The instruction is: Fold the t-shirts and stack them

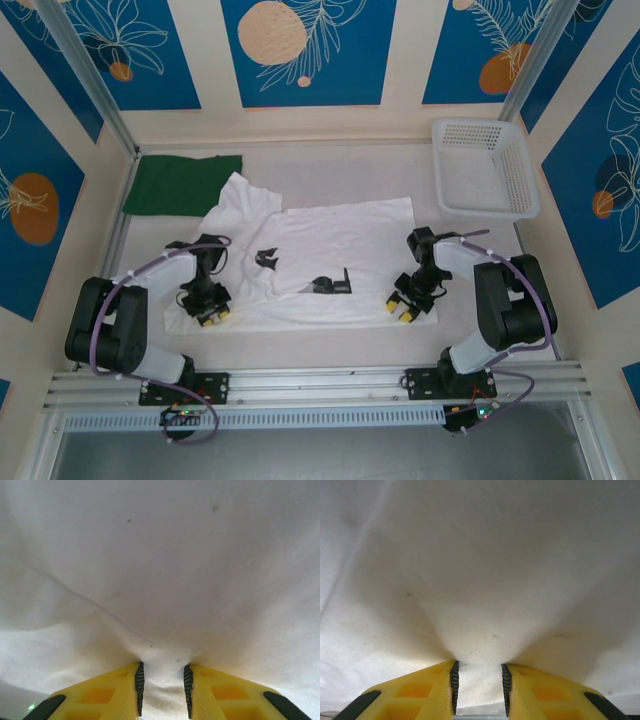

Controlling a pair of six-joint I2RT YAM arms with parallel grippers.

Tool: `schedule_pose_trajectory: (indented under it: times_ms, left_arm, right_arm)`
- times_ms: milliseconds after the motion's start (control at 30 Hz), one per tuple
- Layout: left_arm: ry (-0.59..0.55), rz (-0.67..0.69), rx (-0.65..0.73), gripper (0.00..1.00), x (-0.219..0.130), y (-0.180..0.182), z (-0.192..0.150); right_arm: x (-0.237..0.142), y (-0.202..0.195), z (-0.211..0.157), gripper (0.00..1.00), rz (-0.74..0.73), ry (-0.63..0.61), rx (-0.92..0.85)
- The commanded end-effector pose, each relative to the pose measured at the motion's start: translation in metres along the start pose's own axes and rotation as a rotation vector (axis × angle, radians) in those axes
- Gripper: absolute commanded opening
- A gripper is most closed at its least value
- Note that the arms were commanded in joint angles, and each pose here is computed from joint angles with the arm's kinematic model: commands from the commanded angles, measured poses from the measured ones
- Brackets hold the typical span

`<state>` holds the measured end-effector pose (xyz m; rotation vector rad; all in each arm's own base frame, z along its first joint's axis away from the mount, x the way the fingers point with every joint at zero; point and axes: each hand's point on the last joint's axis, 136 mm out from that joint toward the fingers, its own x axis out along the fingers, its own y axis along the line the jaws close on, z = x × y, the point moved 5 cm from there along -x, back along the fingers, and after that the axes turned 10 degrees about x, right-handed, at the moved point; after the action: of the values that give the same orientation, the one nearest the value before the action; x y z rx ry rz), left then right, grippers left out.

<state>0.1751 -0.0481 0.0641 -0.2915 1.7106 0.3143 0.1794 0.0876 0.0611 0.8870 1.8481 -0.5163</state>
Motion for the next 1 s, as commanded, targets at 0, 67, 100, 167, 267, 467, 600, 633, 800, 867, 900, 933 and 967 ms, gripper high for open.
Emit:
schedule_pose_trajectory:
  times_ms: [0,67,100,167,267,467,600,633,800,867,900,933,967]
  left_arm:
    - [0.056,0.167,-0.019,0.28,0.001,0.026,-0.019]
    - [0.066,0.187,-0.034,0.28,-0.003,0.029,-0.023]
    - [0.063,0.205,-0.034,0.28,-0.005,0.03,-0.023]
    - [0.058,0.247,-0.049,0.28,-0.009,0.035,-0.025]
    - [0.06,0.253,-0.083,0.28,-0.014,0.038,-0.031]
    - [-0.079,0.014,0.003,0.4,-0.065,-0.004,0.003]
    - [-0.293,-0.147,0.141,0.49,-0.135,-0.055,0.064]
    - [-0.345,-0.176,0.173,0.52,-0.148,-0.067,0.079]
    - [-0.51,-0.24,0.28,0.59,-0.191,-0.116,0.155]
    - [-0.534,-0.222,0.294,0.59,-0.196,-0.125,0.185]
    - [-0.547,-0.22,0.292,0.59,-0.198,-0.128,0.201]
    - [-0.559,-0.228,0.295,0.59,-0.199,-0.132,0.217]
    - [-0.579,-0.226,0.309,0.59,-0.202,-0.138,0.233]
  right_arm:
    - [-0.002,-0.009,-0.008,0.34,-0.1,0.004,0.049]
    - [-0.003,-0.009,-0.013,0.35,-0.127,0.004,0.05]
    - [-0.003,-0.008,-0.016,0.35,-0.133,0.008,0.043]
    - [-0.003,-0.01,-0.019,0.36,-0.165,0.006,0.047]
    - [-0.002,-0.017,-0.025,0.37,-0.191,0.026,0.074]
    - [-0.023,-0.025,-0.03,0.41,-0.078,-0.006,0.141]
    - [-0.069,0.003,-0.024,0.48,0.143,-0.187,0.101]
    - [-0.079,0.013,-0.022,0.55,0.204,-0.223,0.085]
    - [-0.131,0.063,0.004,0.75,0.383,-0.403,0.039]
    - [-0.145,0.086,0.016,0.76,0.391,-0.444,-0.022]
    - [-0.152,0.1,0.022,0.76,0.402,-0.461,-0.06]
    - [-0.156,0.113,0.025,0.76,0.416,-0.469,-0.108]
    - [-0.159,0.127,0.027,0.76,0.438,-0.482,-0.17]
